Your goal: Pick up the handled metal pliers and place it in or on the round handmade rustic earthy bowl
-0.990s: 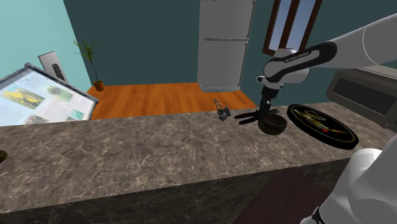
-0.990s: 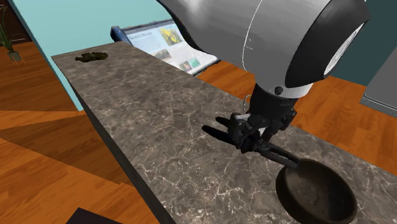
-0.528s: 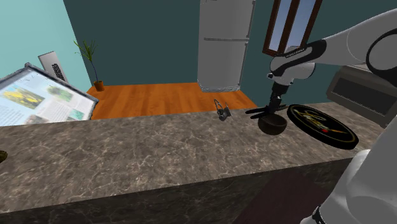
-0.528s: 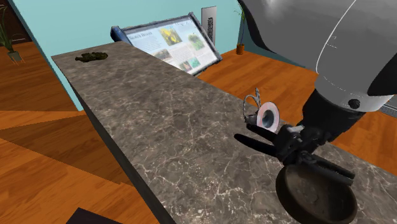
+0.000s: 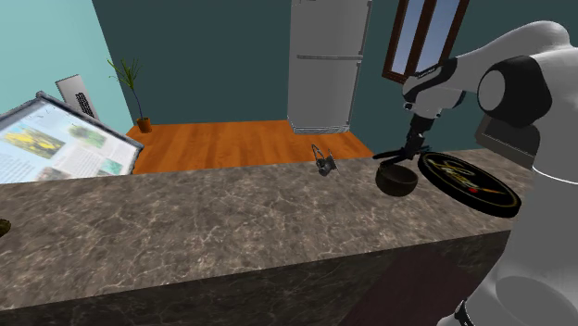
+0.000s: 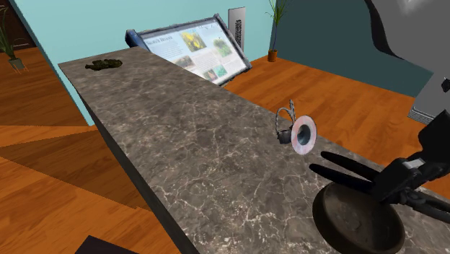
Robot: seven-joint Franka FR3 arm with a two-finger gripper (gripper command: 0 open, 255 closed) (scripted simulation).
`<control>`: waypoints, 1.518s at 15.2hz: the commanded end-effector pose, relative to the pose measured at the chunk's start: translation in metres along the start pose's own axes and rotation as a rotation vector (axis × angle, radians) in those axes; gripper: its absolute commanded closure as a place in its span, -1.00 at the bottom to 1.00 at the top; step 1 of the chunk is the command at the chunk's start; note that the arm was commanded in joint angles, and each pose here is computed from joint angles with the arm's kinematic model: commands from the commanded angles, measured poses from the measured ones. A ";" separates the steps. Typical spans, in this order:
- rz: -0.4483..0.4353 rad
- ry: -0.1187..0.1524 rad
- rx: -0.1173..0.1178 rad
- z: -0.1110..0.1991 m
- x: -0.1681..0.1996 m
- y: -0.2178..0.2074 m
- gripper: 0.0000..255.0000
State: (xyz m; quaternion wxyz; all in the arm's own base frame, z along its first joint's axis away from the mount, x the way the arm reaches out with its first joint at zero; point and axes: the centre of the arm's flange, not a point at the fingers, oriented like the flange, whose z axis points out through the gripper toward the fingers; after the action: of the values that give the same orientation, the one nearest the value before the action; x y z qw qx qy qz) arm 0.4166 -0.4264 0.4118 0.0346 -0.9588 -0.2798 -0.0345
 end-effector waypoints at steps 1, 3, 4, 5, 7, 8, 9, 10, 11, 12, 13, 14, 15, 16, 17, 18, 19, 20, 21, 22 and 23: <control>-0.002 0.001 0.000 0.008 -0.004 0.005 1.00; -0.002 0.001 0.000 0.018 -0.005 0.005 1.00; -0.002 0.001 0.000 0.024 -0.005 0.005 1.00; -0.002 0.001 0.000 0.029 -0.006 0.006 1.00; -0.002 0.001 0.000 0.039 -0.007 0.006 1.00; -0.002 0.001 0.000 0.045 -0.007 0.006 1.00; -0.002 0.001 0.000 0.050 -0.008 0.007 1.00; -0.002 0.001 0.000 0.055 -0.008 0.007 1.00; -0.002 0.001 0.000 0.060 -0.009 0.007 1.00; -0.002 0.001 0.000 0.066 -0.009 0.007 1.00; -0.002 0.001 0.000 0.071 -0.010 0.008 1.00; -0.002 0.001 0.000 0.079 -0.010 0.008 1.00; -0.002 0.001 0.000 0.079 -0.010 0.008 1.00; -0.002 0.001 0.000 0.079 -0.010 0.008 1.00; -0.002 0.001 0.000 0.079 -0.010 0.008 1.00; -0.002 0.001 0.000 0.079 -0.010 0.008 1.00; -0.002 0.001 0.000 0.079 -0.010 0.008 1.00; -0.002 0.001 0.000 0.079 -0.010 0.008 1.00; -0.002 0.001 0.000 0.079 -0.010 0.008 1.00; -0.002 0.001 0.000 0.079 -0.010 0.008 1.00; -0.002 0.001 0.000 0.079 -0.010 0.008 -1.00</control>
State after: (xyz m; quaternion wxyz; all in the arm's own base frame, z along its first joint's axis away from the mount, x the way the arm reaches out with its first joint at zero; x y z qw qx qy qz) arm 0.4160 -0.4319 0.3317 0.0348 -0.9585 -0.2807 -0.0347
